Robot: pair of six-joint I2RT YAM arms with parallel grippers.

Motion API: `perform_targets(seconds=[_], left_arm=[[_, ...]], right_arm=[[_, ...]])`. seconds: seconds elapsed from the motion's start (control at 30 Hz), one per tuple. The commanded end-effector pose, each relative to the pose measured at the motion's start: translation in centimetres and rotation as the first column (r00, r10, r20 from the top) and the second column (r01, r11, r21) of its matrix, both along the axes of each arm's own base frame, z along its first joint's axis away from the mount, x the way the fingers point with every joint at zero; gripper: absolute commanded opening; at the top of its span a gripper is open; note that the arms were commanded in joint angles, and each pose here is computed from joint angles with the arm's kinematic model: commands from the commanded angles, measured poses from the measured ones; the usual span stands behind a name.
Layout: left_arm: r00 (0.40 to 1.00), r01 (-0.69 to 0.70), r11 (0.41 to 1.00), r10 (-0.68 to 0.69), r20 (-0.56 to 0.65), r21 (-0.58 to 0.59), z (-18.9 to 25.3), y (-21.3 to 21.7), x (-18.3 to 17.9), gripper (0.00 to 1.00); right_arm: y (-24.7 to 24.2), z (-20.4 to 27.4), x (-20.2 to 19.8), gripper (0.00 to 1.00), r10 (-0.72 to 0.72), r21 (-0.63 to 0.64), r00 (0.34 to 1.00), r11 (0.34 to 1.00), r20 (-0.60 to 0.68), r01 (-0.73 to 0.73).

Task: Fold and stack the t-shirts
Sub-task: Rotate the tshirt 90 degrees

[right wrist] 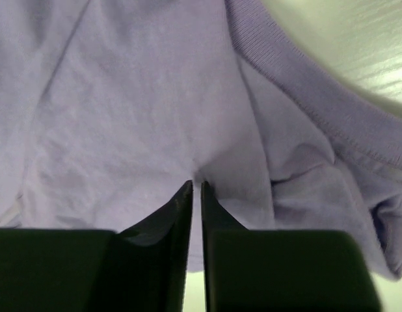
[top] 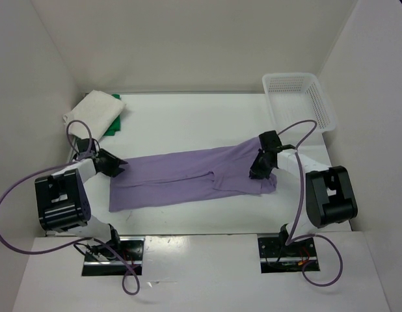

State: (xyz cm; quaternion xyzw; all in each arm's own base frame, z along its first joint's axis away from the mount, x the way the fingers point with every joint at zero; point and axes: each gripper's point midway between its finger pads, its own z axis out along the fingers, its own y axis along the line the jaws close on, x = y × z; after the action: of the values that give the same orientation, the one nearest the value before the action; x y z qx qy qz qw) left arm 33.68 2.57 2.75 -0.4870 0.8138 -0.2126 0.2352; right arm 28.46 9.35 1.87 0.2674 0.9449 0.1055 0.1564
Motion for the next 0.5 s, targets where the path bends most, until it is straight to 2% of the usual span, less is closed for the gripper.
perform_targets(seconds=[0.0, 0.1, 0.17, 0.2, 0.27, 0.47], left_arm=[[0.986, 0.024, 0.999, -0.019, 0.166, -0.029, 4.8, -0.7, 1.9, 0.43], [0.960, 0.101, 0.994, -0.110, 0.259, 0.046, 8.9, -2.1, 4.0, 0.42], [0.928, 0.202, 0.975, -0.220, 0.302, 0.090, 10.6, -5.1, 4.7, 0.40], [0.915, 0.225, 0.968, -0.249, 0.318, 0.113, 11.4, -5.9, 5.2, 0.37], [0.881, 0.315, 0.935, -0.353, 0.316, 0.164, 11.3, -8.6, 5.2, 0.35], [0.796, 0.523, 0.833, -0.553, 0.246, 0.180, 8.8, -14.4, 3.4, 0.32]], right_arm=[[0.7, 3.9, 2.1, 0.18, 0.026, 0.035, 0.995, 0.999, 0.101, -0.030], [2.4, 6.7, 4.5, 0.22, 0.076, 0.056, 0.979, 0.995, 0.190, -0.088], [3.8, 7.0, 6.0, 0.14, 0.111, 0.089, 0.969, 0.987, 0.219, -0.133], [4.0, 7.2, 6.9, 0.05, 0.111, 0.090, 0.966, 0.987, 0.234, -0.135], [4.5, 5.4, 7.6, 0.00, 0.132, 0.081, 0.968, 0.985, 0.213, -0.152], [4.6, 1.0, 10.9, 0.00, 0.139, 0.035, 0.978, 0.989, 0.158, -0.146]])
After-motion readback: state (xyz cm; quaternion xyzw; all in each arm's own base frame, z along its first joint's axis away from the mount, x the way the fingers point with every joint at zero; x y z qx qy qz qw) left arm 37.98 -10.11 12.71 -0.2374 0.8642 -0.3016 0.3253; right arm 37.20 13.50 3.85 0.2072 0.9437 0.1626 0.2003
